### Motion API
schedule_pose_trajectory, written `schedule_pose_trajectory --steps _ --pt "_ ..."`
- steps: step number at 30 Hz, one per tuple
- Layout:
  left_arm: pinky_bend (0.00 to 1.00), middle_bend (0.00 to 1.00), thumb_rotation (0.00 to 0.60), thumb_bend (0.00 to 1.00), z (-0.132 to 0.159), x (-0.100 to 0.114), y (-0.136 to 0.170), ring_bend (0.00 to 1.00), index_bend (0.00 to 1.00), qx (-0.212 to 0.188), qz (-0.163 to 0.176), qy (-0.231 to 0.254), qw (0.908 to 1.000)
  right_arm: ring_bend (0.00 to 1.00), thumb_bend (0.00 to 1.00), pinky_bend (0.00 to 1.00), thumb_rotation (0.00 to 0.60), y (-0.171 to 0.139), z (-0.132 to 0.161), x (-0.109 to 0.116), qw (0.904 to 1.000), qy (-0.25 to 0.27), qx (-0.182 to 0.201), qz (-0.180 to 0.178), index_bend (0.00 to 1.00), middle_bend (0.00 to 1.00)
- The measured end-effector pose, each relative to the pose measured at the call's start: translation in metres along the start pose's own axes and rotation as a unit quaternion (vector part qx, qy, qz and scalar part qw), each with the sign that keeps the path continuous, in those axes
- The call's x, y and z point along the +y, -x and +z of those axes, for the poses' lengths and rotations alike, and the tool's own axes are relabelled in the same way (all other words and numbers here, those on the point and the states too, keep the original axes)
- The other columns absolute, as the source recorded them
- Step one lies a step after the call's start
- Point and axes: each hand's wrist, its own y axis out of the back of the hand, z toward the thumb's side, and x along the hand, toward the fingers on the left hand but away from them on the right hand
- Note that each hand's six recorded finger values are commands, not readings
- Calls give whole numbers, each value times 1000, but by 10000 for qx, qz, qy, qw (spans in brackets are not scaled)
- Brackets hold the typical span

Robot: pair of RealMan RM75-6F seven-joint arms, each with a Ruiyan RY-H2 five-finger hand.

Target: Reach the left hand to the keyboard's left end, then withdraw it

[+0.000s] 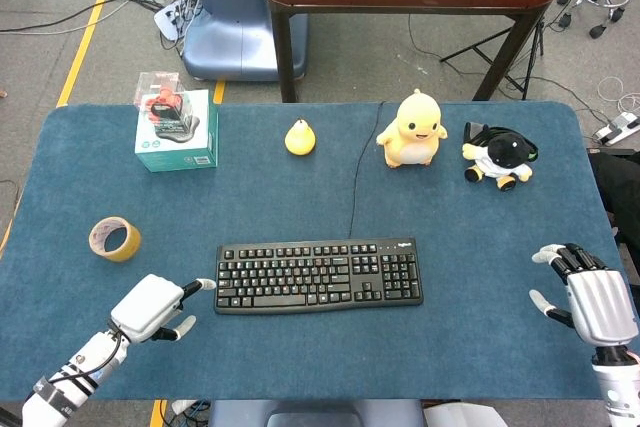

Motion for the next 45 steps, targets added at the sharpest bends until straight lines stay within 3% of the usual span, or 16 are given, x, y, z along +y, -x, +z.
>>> schedule_pose_trajectory --steps 26,45 --pt "1000 1000 600 382 -15 -36 -31 967 209 450 -634 -384 9962 273 190 501 600 -1 1 2 10000 25 27 -13 408 359" --pt "1000 1000 600 382 -19 -42 -38 967 209 597 -747 -353 9948 273 191 501 600 1 3 -6 9999 -12 22 125 409 360"
